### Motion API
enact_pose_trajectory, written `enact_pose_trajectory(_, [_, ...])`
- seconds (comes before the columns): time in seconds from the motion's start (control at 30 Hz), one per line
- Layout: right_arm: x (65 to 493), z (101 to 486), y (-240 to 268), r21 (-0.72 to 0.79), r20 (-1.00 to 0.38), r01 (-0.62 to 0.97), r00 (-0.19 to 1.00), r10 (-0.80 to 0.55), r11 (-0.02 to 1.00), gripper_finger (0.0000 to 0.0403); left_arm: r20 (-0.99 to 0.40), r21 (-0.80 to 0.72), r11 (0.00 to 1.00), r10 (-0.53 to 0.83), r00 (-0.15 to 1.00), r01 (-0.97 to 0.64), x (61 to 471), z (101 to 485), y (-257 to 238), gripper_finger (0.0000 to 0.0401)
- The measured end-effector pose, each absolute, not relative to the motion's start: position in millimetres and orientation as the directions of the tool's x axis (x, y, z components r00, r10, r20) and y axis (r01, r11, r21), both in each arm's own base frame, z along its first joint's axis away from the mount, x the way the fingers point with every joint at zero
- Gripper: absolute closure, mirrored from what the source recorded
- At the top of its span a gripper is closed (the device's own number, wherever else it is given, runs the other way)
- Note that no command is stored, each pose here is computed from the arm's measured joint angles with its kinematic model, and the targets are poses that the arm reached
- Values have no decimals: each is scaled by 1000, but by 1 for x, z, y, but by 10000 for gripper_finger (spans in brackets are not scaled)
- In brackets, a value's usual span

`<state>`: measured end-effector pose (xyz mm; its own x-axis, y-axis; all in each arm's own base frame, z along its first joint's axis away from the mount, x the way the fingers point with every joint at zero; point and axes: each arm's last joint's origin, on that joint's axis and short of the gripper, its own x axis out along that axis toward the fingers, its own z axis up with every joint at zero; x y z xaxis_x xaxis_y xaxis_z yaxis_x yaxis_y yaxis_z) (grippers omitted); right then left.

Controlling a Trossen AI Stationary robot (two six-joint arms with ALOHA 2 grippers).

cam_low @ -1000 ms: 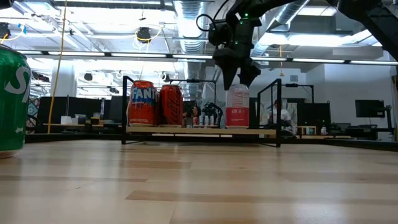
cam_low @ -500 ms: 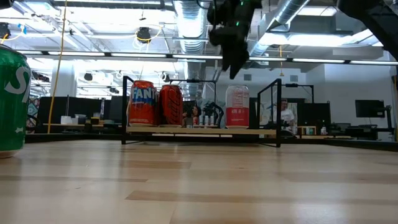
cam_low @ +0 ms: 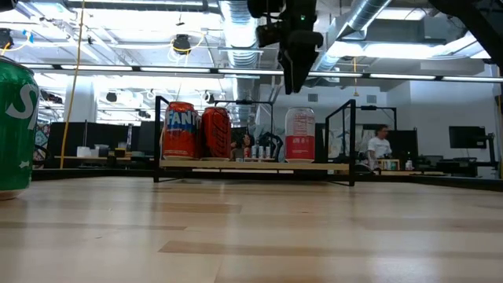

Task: Place canned beverage on shelf
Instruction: Put the pink white soda can on the shelf

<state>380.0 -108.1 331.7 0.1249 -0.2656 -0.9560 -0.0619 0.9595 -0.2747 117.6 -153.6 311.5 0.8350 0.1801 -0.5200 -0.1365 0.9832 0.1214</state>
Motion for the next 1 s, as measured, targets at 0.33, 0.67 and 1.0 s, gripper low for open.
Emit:
enact_pose_trajectory(0.33, [374,332,-129,-290,-953,-60,115,-282,955,38,-519,117,983,181,836,-141,118,312,-154,95])
enact_pose_trajectory(0.67, [364,331,-155,-245,-963,-7,116,-243,969,38,-497,121,980,200,844,-161,118,312,-153,95])
enact_pose_trajectory(1.0, [365,329,-170,-236,-960,9,153,-235,972,38,-496,120,979,202,845,-163,118,312,-153,95])
